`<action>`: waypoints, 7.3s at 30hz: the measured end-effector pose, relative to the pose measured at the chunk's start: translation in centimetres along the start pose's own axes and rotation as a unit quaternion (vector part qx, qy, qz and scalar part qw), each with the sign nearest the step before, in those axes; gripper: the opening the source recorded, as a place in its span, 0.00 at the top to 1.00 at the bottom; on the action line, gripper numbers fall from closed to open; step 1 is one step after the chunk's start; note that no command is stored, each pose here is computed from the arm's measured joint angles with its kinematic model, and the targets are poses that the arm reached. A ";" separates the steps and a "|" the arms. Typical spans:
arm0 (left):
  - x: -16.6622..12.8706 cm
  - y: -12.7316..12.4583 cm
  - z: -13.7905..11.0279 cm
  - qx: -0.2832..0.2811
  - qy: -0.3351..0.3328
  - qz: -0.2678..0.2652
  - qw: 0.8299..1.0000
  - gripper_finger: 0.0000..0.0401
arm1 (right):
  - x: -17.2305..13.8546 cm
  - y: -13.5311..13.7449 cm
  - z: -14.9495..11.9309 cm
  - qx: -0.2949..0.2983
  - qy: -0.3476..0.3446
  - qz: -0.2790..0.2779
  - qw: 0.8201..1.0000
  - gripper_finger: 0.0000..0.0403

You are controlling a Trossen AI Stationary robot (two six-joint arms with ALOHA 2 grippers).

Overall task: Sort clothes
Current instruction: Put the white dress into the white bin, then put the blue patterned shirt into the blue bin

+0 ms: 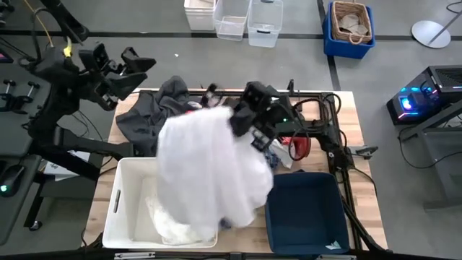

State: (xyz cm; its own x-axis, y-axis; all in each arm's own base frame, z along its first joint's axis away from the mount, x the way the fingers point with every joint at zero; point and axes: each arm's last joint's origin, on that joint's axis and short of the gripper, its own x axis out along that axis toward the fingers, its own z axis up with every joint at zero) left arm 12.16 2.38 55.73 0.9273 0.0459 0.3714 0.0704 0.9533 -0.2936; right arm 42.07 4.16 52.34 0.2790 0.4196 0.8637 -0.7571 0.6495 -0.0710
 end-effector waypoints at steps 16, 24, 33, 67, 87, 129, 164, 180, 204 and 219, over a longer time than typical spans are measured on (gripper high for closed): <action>0.4 0.9 -1.5 0.003 0.058 0.053 0.997 0.38 | -4.7 -4.8 -9.8 0.154 0.300 -0.192 0.922 1.00; 1.7 1.6 -2.3 0.002 0.067 0.081 0.994 0.38 | -9.8 -6.2 -16.6 0.241 0.407 -0.263 0.841 0.96; 3.4 2.4 -3.5 -0.027 0.087 0.093 0.992 0.38 | -8.5 -4.1 -16.2 0.239 0.462 -0.174 0.836 0.58; 4.2 0.5 -19.8 -0.076 0.199 0.123 0.969 0.38 | -23.1 6.7 -8.4 0.073 0.701 -0.421 0.570 0.40; -1.5 -0.1 -11.5 -0.063 0.021 0.131 0.989 0.38 | -17.6 2.9 -9.9 0.056 0.677 -0.376 0.630 0.99; -2.6 0.1 -10.2 -0.036 -0.021 0.173 0.984 0.38 | -7.9 -1.0 -15.2 0.101 0.550 -0.158 0.814 0.45; -2.6 0.2 -10.6 -0.053 -0.006 0.181 0.982 0.38 | -10.7 4.7 -11.1 -0.003 0.614 -0.305 0.728 1.00; -2.1 0.3 -11.1 -0.048 0.005 0.186 0.981 0.38 | -9.1 2.1 -8.6 0.029 0.728 -0.305 0.613 1.00; -2.2 0.5 -11.8 0.010 0.048 0.197 0.979 0.38 | -24.8 5.2 -13.1 0.116 0.823 -0.451 0.325 0.48; -2.2 0.7 -12.7 0.027 0.087 0.210 0.973 0.38 | -34.4 6.1 -16.2 0.119 0.786 -0.537 0.280 0.56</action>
State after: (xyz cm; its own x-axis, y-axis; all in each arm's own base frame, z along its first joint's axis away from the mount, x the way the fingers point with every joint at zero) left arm 14.80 -0.83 43.52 0.9192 0.3873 0.0717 -0.3426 0.8761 -0.3393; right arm 37.48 3.95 14.11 0.1955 -0.0550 -0.9792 0.2980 0.9546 0.0059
